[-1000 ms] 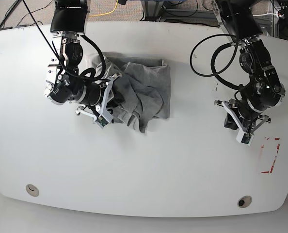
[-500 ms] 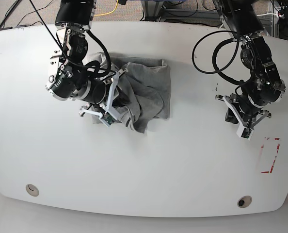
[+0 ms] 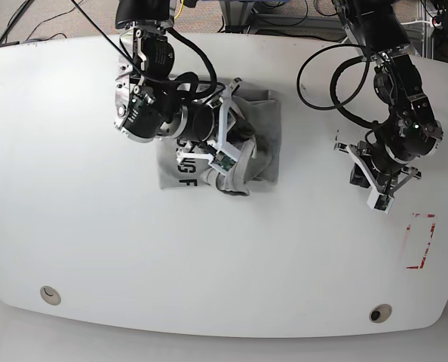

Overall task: Layout the t-shirt on the table in an organized manner, then fold the t-shirt properly
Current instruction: 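Press and smooth the folded bundle with the right gripper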

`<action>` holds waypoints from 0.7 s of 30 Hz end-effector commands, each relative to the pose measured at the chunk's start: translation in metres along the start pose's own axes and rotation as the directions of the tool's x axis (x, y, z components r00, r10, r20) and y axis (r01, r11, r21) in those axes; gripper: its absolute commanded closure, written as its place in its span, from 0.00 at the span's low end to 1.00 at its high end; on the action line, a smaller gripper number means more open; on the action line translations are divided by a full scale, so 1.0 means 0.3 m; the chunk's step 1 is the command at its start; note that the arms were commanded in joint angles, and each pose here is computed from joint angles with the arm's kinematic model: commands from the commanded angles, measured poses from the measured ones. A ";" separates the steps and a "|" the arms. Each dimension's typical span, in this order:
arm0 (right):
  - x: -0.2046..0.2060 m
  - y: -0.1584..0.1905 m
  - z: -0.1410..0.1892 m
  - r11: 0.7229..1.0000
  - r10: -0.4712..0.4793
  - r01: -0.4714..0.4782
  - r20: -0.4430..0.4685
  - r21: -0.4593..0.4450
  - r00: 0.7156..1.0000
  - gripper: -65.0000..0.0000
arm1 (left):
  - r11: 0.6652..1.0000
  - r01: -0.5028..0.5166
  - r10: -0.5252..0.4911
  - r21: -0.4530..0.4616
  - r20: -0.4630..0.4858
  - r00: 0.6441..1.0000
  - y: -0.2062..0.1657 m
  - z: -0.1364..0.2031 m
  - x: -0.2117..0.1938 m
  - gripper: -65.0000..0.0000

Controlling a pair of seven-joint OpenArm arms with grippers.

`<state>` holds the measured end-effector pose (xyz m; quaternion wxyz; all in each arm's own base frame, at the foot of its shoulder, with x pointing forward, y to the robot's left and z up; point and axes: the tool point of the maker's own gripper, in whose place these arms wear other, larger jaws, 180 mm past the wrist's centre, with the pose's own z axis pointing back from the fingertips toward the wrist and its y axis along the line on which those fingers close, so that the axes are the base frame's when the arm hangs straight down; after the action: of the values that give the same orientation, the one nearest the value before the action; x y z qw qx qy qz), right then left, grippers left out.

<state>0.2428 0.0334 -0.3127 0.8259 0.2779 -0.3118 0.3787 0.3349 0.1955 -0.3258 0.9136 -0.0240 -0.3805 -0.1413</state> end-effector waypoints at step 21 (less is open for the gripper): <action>0.018 -0.105 0.072 0.996 0.021 -0.019 0.032 -0.082 0.999 0.07 | 1.000 0.013 -0.013 0.002 0.038 0.999 0.001 0.011 0.031 0.84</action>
<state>0.2559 0.0117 -0.3113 0.8327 0.2554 -0.3233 0.3701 0.3296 0.1946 -0.3315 0.9166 -0.0250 -0.3722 -0.1434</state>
